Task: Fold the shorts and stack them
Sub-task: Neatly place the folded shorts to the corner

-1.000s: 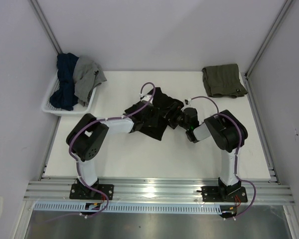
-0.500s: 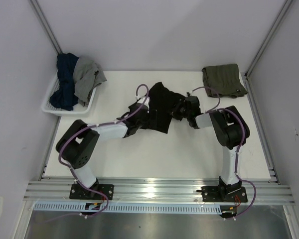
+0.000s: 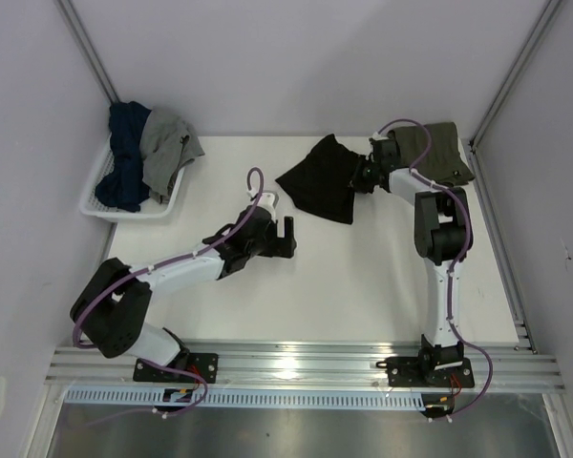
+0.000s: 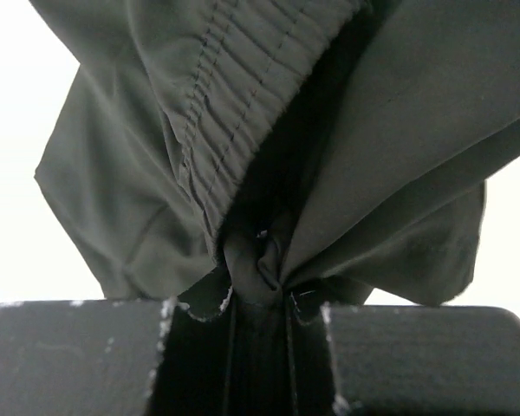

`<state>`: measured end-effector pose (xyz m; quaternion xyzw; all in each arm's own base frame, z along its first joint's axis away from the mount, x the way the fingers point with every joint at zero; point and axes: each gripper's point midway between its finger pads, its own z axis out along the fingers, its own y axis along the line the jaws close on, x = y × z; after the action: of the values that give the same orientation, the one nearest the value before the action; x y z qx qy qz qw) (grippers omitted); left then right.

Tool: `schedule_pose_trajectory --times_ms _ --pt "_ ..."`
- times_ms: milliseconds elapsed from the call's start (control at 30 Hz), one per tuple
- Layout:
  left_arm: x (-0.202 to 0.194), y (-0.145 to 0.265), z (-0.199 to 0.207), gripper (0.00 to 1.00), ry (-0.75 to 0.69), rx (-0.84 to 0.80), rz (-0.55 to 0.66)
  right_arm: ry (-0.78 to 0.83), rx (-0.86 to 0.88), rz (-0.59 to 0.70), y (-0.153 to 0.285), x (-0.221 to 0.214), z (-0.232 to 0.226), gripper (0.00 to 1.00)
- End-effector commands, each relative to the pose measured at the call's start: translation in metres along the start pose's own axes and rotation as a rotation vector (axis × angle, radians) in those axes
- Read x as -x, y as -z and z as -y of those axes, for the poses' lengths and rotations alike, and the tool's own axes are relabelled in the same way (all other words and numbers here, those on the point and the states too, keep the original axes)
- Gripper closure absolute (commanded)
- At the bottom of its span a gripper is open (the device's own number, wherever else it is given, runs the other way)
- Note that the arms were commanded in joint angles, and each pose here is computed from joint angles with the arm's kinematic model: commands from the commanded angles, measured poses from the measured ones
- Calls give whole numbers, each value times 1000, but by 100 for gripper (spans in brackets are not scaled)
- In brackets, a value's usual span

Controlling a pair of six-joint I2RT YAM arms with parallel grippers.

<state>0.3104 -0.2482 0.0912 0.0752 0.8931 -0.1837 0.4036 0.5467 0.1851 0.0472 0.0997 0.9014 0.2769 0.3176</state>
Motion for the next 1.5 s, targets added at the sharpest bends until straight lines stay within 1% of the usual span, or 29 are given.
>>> schedule_pose_trajectory --times_ms 0,133,200,267,367,533,667,700,733,767,800,933,1000,1033,1067,1100,1167,1233,1300,1367,1467 --pt "-5 11 2 1 6 -13 -5 51 -3 -125 -6 -16 16 100" --pt "-9 12 -2 1 3 -1 -11 -18 34 -101 -7 -1 22 100" --pt "-12 12 -3 1 2 1 -19 -17 29 -84 -6 9 24 100" --pt "-12 11 -2 1 4 -2 -20 18 18 -84 -4 20 19 100" --pt "-12 11 -1 1 3 -6 -22 37 -28 -112 -7 20 29 100" --pt "-12 10 2 1 -3 -11 -24 94 -78 -41 -2 45 36 100" --pt "-12 9 4 1 -10 -13 -28 128 -56 -1 5 73 37 100" --pt "-11 9 4 1 -11 -15 -27 154 -54 7 6 79 39 100" --pt "-12 10 4 1 -10 -15 -29 181 -29 33 11 93 31 100" --pt "-12 10 4 1 -14 -13 -27 181 -34 25 11 96 39 100" --pt "-12 10 3 1 -14 -10 -26 213 -22 37 14 102 38 100" --pt "-15 9 0 1 -18 -1 -33 251 25 105 28 131 35 100" --pt "-16 9 1 1 -19 -2 -39 240 56 130 31 143 35 100" --pt "-16 10 1 1 -21 -2 -39 194 68 139 38 152 46 100" --pt "-15 10 1 1 -22 -2 -38 190 93 161 43 163 42 100" --pt "-15 10 0 0 -22 1 -38 170 102 156 41 164 51 100" --pt "-13 10 1 1 -25 2 -36 152 126 174 39 168 51 100" --pt "-20 9 -2 1 -26 6 -52 141 149 212 43 179 47 100" --pt "-16 8 1 1 -21 -2 -46 141 163 248 47 189 44 100" --pt "-18 7 2 1 -20 -3 -50 107 181 275 52 200 44 100" --pt "-18 8 1 1 -18 -1 -47 67 219 278 53 203 41 100"
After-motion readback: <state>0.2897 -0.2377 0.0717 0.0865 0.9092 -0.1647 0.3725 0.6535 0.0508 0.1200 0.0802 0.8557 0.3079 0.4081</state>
